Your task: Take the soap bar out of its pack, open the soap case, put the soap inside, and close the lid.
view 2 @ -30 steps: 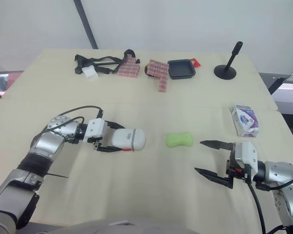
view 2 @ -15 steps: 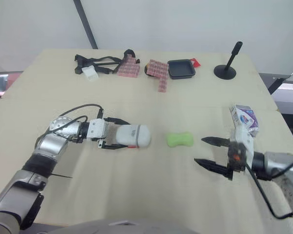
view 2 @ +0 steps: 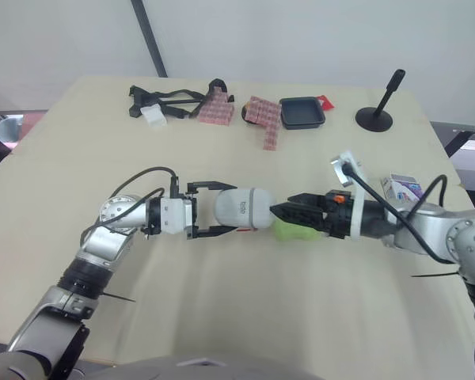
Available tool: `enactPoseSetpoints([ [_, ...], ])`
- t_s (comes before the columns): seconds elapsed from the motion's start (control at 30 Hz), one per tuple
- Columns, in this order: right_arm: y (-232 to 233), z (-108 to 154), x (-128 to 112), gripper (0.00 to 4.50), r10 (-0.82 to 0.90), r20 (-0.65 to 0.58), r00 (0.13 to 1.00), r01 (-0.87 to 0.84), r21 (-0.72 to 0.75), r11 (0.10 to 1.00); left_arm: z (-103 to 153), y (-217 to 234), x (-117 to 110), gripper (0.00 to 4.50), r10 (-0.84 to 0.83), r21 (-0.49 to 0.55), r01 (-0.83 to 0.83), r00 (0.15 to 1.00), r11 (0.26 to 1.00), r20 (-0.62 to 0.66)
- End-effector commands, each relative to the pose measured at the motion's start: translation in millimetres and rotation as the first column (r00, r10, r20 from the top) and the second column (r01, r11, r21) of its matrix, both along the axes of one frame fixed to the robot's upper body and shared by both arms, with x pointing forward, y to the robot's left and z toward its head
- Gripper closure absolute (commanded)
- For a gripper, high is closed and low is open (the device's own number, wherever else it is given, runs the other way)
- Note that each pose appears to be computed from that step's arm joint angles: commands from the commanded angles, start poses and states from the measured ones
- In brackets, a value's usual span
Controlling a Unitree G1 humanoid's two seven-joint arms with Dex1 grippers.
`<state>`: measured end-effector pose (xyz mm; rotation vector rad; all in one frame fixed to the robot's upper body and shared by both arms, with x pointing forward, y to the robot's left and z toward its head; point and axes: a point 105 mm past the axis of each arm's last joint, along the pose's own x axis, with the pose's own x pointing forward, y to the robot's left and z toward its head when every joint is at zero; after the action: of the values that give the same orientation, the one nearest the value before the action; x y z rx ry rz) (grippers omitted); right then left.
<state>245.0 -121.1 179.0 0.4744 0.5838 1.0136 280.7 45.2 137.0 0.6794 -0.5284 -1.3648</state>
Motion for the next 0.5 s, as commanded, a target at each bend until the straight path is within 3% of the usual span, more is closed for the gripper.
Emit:
enactPoseSetpoints([
  [0.03, 9.4, 13.7, -3.3, 0.0, 0.015, -0.019, 1.0, -0.014, 0.056, 0.998, 7.4, -3.0, -4.5, 1.04, -0.002, -0.028, 0.004, 0.999, 1.0, 0.054],
  [0.5, 15.1, 4.8, -2.5, 0.0, 0.018, -0.069, 0.997, -0.015, 0.037, 0.999, 10.3, -9.8, -4.2, 1.04, -0.003, -0.062, 0.004, 1.0, 0.998, 0.013],
])
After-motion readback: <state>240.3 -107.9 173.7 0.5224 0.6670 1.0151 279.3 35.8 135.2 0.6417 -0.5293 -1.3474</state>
